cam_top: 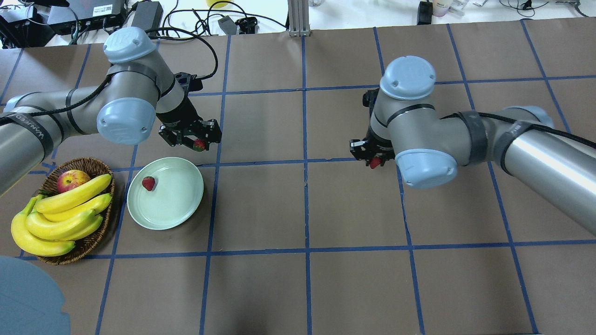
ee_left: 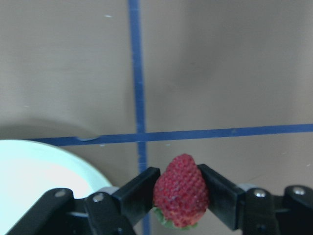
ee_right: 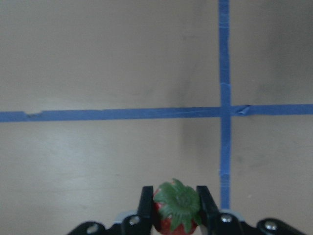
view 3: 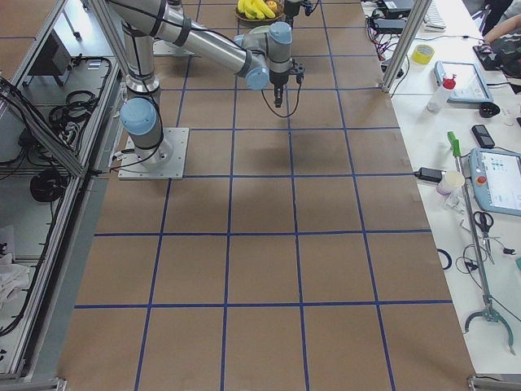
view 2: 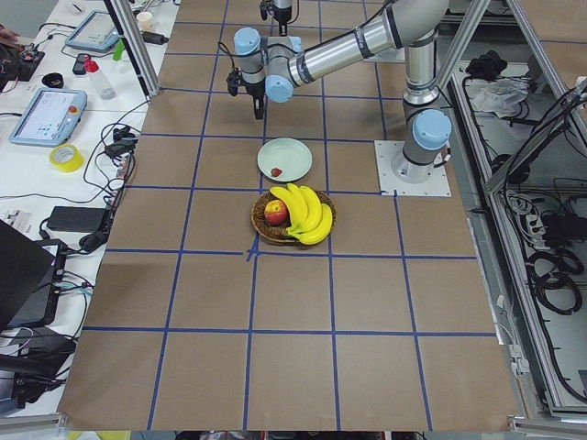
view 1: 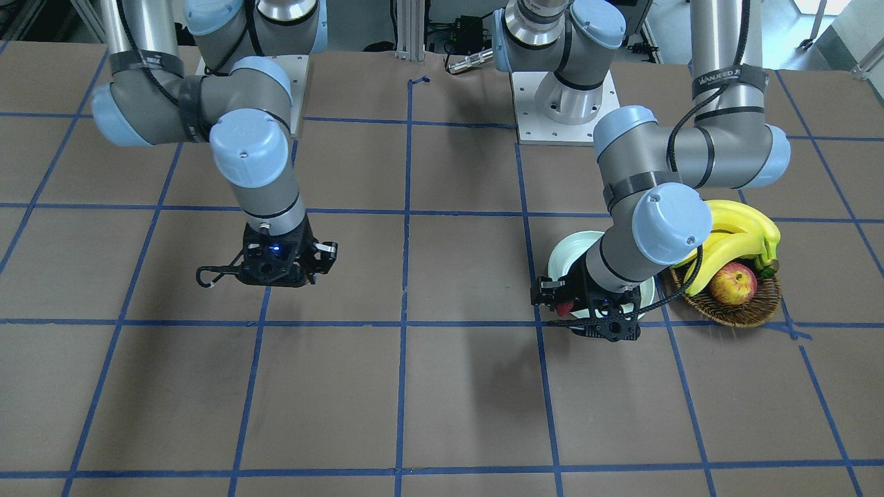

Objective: Collect all strawberries into plate
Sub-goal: 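Place the strawberry on the plate with the left gripper while the right drops its own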

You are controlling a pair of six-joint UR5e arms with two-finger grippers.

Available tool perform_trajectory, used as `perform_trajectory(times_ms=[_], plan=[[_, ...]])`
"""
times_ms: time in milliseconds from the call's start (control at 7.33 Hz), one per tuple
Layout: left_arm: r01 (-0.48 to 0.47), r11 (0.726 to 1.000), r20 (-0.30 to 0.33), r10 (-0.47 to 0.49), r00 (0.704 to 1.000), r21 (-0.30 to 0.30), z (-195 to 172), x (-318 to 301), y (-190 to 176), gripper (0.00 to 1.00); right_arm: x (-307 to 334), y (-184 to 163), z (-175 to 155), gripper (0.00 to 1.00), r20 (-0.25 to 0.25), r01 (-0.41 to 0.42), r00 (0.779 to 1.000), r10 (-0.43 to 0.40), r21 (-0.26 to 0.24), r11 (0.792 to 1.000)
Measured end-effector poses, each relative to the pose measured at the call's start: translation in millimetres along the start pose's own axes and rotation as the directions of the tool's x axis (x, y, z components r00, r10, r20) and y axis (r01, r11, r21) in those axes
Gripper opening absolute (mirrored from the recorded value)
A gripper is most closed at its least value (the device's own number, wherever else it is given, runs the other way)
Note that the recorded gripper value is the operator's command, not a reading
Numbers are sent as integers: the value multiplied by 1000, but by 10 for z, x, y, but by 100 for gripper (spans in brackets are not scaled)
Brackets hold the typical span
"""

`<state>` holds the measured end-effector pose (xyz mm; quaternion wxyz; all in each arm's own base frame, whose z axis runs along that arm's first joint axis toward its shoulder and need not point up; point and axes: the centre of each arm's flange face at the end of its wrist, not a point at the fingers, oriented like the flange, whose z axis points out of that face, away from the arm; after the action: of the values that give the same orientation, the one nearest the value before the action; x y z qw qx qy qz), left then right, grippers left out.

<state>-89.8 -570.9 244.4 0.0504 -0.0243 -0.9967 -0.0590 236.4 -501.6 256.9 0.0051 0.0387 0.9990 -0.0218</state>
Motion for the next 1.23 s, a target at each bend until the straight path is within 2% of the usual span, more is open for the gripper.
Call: perform_trajectory(times_ms=[273,409,545,682,818,955,1227], plan=[[-51,997,-1,51,999,-58,203,-477,144,0,-885,47,-21,0,76,-84,993,86,-19,996],[-63,995,-13,63,998,-78,292,-682,223,0,-1237,101,59,0,114,-84,990,88,-36,996],[-70,993,-24,69,997,-91,363,-848,287,60,-1529,189,225,0,147,-63,987,70,-50,997],[-75,992,-32,72,997,-102,423,-961,332,83,-1736,282,413,2,164,-41,985,50,-59,997],[-76,991,-33,72,997,-113,477,-1021,359,100,-1839,350,553,39,166,-27,985,38,-69,997],[-75,990,-28,72,997,-121,501,-1049,372,100,-1870,393,633,64,163,-17,986,30,-79,997],[-66,992,-15,65,998,-109,437,-1061,358,100,-1838,488,767,80,149,1,989,15,-104,995]])
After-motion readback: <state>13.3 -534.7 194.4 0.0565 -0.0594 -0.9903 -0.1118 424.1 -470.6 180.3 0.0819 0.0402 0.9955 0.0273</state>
